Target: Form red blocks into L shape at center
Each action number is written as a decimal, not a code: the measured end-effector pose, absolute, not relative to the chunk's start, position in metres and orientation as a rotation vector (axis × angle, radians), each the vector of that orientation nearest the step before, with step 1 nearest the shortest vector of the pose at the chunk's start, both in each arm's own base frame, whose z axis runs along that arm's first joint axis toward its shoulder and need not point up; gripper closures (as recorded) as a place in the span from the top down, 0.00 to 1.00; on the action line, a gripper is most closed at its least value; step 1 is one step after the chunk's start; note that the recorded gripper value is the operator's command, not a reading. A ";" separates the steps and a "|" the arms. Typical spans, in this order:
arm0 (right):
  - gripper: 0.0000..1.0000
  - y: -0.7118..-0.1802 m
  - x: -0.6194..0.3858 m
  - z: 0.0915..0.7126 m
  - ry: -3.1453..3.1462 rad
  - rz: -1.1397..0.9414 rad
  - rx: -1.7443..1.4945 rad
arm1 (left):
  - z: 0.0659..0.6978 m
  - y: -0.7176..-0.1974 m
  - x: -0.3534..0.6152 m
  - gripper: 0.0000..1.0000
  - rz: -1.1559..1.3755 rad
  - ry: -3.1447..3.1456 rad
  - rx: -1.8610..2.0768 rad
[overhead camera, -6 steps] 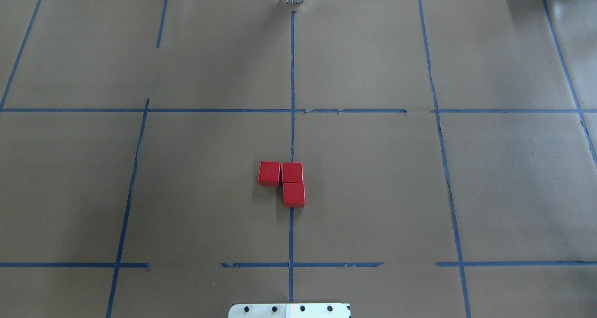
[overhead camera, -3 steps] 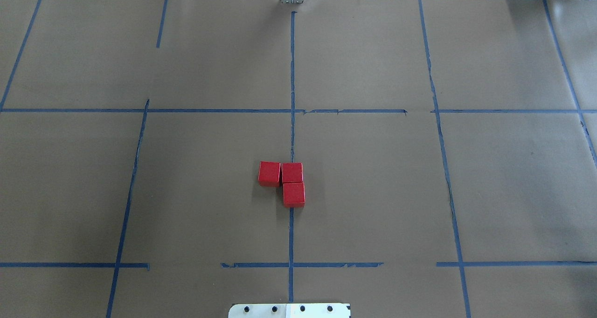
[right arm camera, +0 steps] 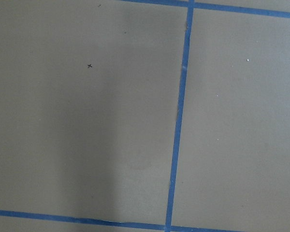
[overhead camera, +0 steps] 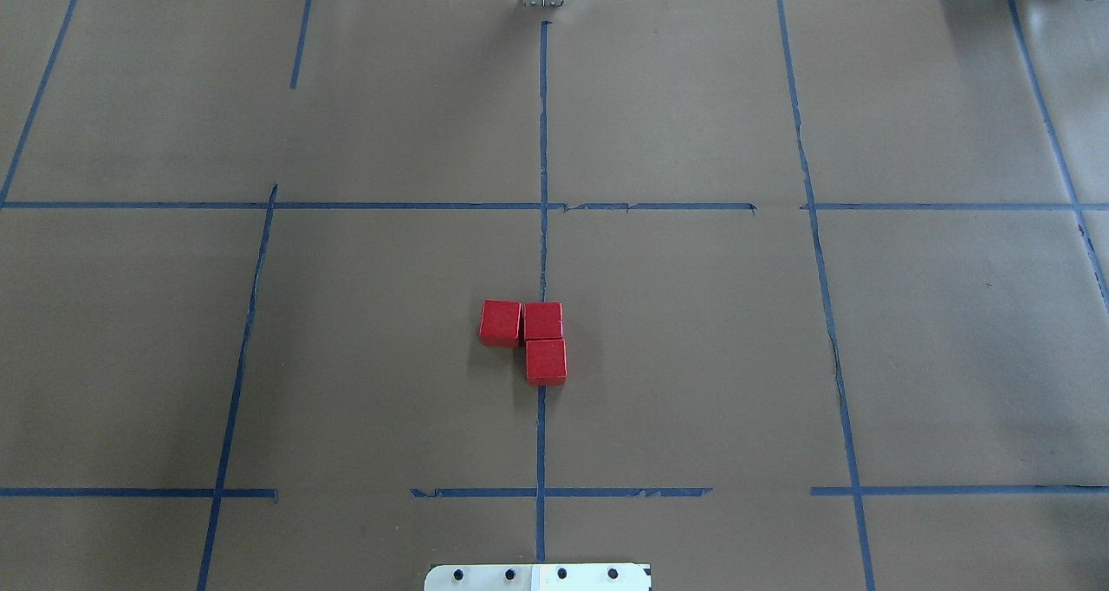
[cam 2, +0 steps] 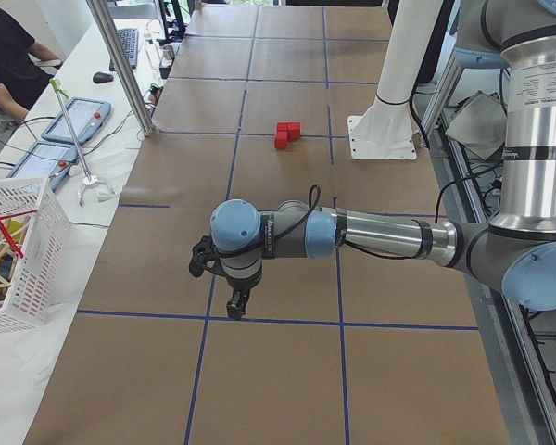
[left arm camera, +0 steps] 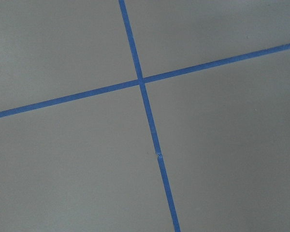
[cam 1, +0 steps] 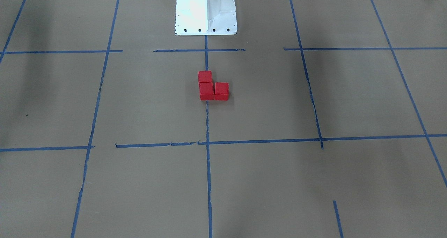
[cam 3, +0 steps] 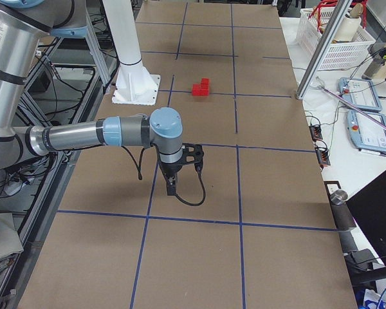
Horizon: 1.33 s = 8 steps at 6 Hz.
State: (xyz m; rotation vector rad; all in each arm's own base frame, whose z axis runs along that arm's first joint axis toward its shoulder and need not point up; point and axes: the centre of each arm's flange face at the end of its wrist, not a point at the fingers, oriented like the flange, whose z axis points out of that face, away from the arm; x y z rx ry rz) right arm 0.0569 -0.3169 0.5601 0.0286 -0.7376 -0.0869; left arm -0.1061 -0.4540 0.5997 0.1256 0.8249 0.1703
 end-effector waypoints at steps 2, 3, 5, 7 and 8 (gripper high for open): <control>1.00 -0.306 0.070 0.586 -0.740 -0.114 0.022 | 0.593 -0.454 -0.108 1.00 0.101 0.829 0.086; 1.00 -0.303 0.076 0.597 -0.743 -0.118 0.020 | 0.595 -0.452 -0.108 1.00 0.091 0.831 0.077; 1.00 -0.298 0.079 0.600 -0.778 -0.113 0.026 | 0.614 -0.430 -0.105 1.00 0.097 0.828 0.093; 1.00 -0.297 0.079 0.599 -0.788 -0.115 0.031 | 0.611 -0.428 -0.104 1.00 0.111 0.823 0.125; 1.00 -0.297 0.079 0.598 -0.788 -0.117 0.033 | 0.610 -0.429 -0.104 1.00 0.116 0.822 0.132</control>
